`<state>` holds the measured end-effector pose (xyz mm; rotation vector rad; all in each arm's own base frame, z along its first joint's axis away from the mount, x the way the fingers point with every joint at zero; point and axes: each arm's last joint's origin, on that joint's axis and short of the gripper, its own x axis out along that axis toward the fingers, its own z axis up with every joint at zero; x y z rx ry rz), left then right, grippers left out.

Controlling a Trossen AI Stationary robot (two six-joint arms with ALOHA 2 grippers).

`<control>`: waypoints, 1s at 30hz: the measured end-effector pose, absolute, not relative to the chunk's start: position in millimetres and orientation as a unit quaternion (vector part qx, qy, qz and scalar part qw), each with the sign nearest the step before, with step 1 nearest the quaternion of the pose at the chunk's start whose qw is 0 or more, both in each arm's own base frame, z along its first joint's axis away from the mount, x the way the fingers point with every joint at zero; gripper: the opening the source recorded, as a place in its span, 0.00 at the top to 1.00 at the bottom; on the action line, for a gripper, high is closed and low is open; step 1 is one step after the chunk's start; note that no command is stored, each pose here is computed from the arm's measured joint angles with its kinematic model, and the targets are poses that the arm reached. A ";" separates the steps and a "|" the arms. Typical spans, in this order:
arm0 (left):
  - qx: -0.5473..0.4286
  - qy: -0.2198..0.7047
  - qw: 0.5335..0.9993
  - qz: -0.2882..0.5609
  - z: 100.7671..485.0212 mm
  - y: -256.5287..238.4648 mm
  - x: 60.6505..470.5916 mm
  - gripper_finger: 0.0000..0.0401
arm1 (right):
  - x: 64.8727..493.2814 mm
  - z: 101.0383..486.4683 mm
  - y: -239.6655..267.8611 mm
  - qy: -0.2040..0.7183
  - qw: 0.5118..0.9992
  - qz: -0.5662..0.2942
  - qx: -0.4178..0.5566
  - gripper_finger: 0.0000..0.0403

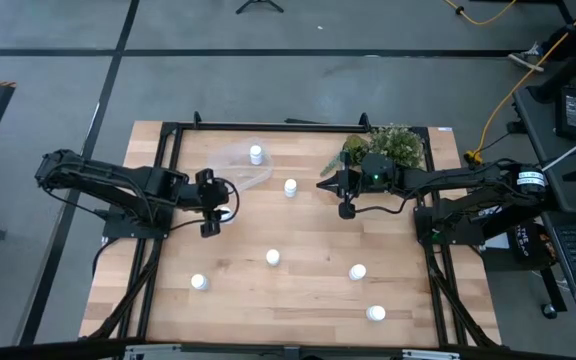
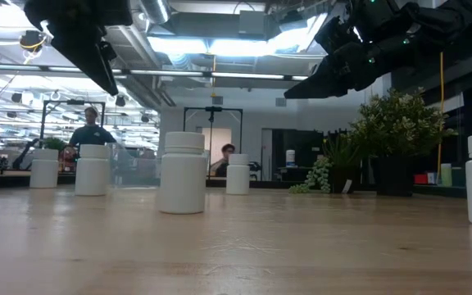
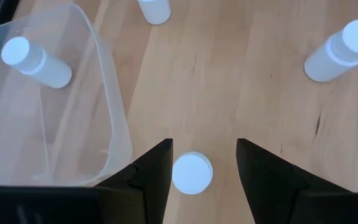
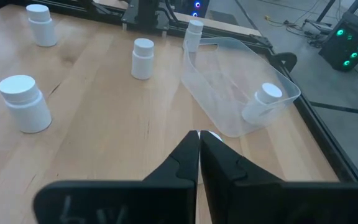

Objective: Pick and place pill bottles into a basket
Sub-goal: Put the white medicine bottle into the transparent bin

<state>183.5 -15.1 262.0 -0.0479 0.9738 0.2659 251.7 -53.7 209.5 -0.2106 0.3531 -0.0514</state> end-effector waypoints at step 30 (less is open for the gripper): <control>-0.038 0.514 0.843 0.154 201.3 -15.1 184.5 0.58 | 251.8 209.6 -53.7 0.175 0.979 -0.026 -0.105 0.95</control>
